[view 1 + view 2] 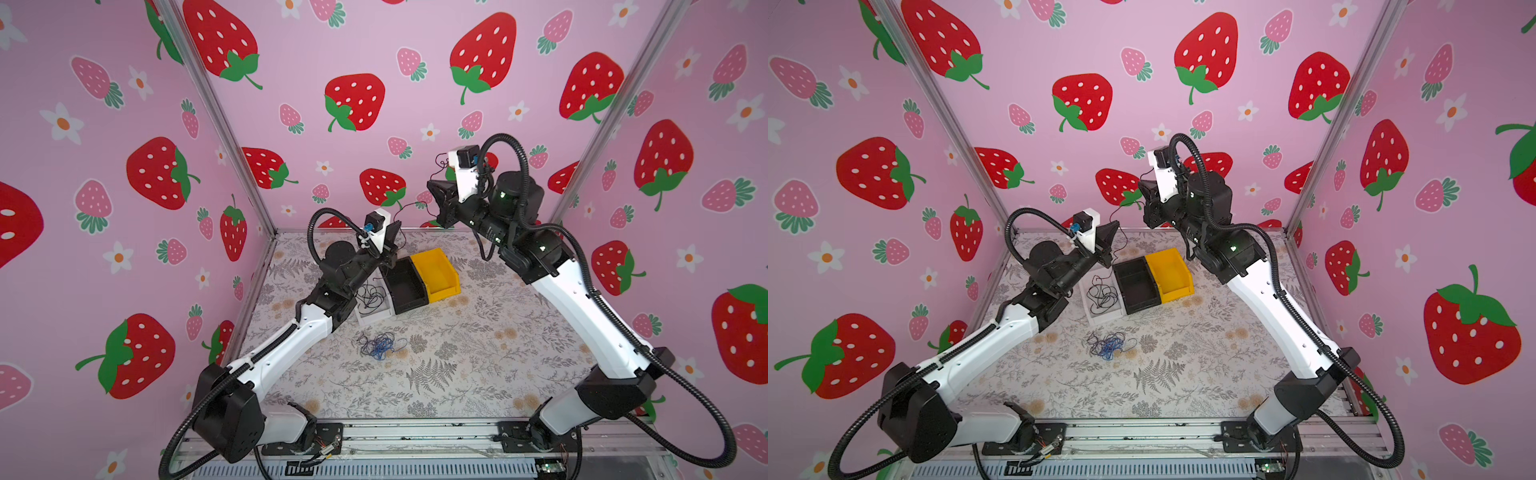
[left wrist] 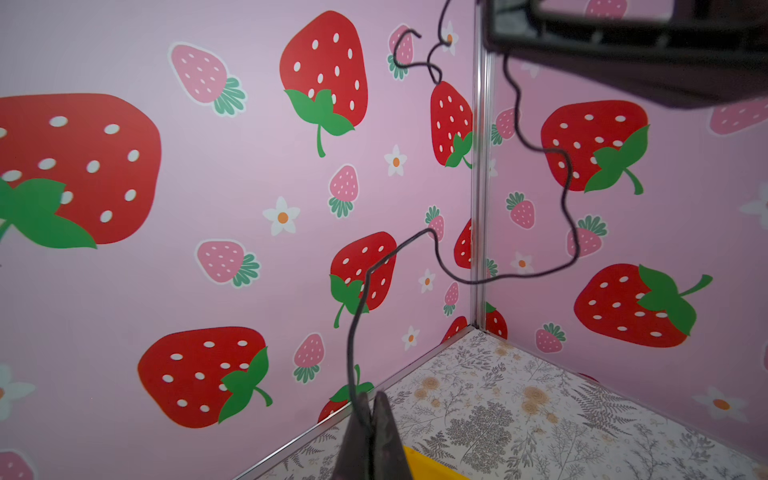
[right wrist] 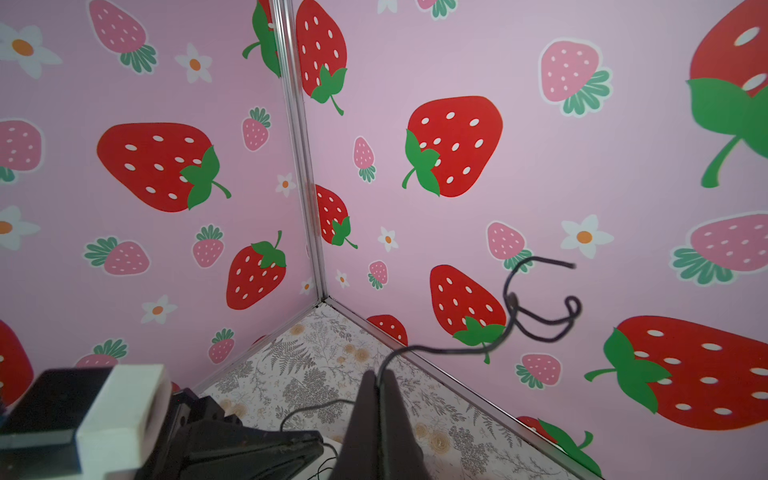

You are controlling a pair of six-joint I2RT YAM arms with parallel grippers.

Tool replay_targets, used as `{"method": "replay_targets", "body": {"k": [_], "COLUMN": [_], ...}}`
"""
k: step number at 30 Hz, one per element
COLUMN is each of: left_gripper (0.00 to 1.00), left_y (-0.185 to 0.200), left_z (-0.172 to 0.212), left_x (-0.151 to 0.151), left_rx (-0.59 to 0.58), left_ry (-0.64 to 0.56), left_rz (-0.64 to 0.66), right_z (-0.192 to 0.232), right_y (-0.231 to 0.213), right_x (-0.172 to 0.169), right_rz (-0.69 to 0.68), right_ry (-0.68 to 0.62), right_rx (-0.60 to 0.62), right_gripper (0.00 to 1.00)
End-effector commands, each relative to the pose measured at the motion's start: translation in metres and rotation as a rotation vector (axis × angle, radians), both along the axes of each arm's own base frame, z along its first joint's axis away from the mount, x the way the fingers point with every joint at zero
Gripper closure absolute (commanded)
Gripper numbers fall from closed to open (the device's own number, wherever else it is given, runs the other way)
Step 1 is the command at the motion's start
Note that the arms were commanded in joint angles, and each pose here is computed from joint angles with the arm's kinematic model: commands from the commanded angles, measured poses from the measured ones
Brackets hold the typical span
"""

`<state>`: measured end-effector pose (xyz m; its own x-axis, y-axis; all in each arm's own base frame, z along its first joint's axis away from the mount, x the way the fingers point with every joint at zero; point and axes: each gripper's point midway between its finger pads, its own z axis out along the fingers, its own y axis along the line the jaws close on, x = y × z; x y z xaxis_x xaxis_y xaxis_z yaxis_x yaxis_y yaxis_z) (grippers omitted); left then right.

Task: Untangle the cables
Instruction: 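Lower the black cable with the right gripper into the white bin while left holds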

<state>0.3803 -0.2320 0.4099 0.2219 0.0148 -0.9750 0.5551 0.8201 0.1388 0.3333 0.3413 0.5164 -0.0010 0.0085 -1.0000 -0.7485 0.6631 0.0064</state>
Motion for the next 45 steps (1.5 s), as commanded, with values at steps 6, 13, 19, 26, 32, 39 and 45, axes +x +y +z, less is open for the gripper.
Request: {"method": "replay_targets", "body": {"k": [6,13,19,26,32,39,45], "left_gripper": [1.00,1.00,1.00,1.00,1.00,1.00,1.00], "left_y": [0.036,0.046,0.059,0.078,0.095,0.108,0.104], "left_z": [-0.062,-0.093,-0.139,-0.190,-0.206,-0.184,-0.159], "left_x": [0.009,0.014,0.024,0.036,0.045,0.061,0.077], "left_rx": [0.136,0.181,0.191,0.192,0.220,0.197,0.238], "left_ry": [0.145,0.204,0.293,0.386,0.419,0.369,0.343], "left_rz": [0.080,0.127,0.180,0.239,0.311,0.354,0.333], "right_z": [-0.068,-0.108,-0.141,-0.181,-0.218,-0.229,-0.224], "right_y": [0.045,0.054,0.069,0.081,0.088,0.097,0.100], "right_x": [0.008,0.019,0.027,0.036,0.039,0.044,0.046], "right_rz": [0.146,0.142,0.169,0.178,0.193,0.207,0.215], "right_ry": [0.117,0.165,0.221,0.279,0.341,0.374,0.368], "right_rx": [-0.014,-0.050,-0.079,-0.135,-0.180,-0.179,-0.171], "right_gripper": [1.00,1.00,1.00,1.00,1.00,1.00,1.00]}}
